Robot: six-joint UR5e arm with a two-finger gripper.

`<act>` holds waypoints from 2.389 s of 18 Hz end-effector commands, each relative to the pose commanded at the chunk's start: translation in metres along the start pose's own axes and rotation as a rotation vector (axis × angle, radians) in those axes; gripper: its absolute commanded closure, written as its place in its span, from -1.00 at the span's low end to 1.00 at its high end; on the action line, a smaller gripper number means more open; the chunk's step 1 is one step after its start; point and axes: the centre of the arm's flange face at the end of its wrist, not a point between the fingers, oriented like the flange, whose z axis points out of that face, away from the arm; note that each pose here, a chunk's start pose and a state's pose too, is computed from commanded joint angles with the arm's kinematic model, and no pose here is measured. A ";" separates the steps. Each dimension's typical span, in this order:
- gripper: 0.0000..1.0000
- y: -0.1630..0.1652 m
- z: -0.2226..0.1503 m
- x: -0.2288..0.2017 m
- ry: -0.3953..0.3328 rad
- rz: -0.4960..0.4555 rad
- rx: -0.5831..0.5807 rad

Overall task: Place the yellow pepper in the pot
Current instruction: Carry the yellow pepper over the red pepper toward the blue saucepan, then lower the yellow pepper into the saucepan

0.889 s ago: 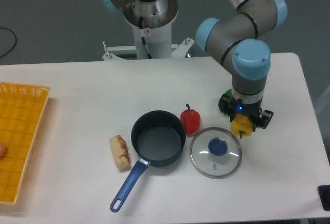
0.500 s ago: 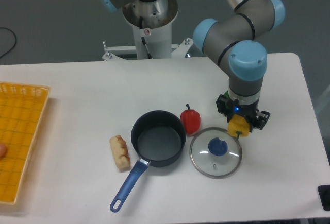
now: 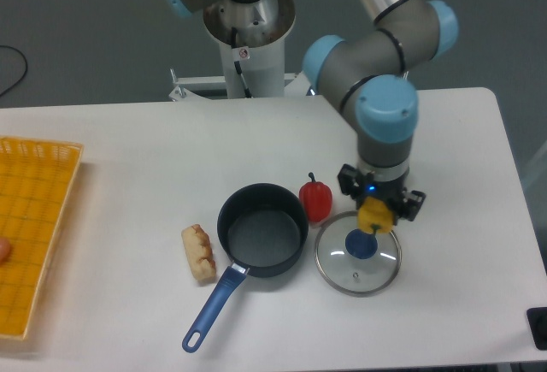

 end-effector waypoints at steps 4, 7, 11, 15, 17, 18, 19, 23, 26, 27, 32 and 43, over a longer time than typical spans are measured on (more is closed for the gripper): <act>-0.17 -0.022 -0.006 0.034 0.000 -0.002 0.009; -0.18 -0.039 -0.003 0.062 0.010 0.001 0.005; -0.19 -0.050 0.007 0.094 0.017 -0.003 -0.019; -0.20 -0.064 0.003 0.122 0.016 0.003 -0.018; -0.20 -0.070 0.004 0.132 0.016 0.000 -0.017; -0.20 -0.070 0.007 0.134 0.015 0.002 -0.025; -0.20 -0.069 0.011 0.136 0.013 0.004 -0.037; -0.21 -0.070 0.019 0.146 -0.009 0.025 -0.072; -0.21 -0.067 0.026 0.149 0.000 0.027 -0.085; -0.21 -0.065 0.032 0.152 0.007 0.027 -0.094; -0.22 -0.066 0.050 0.153 -0.008 0.025 -0.103; -0.26 -0.072 0.062 0.159 -0.033 0.041 -0.116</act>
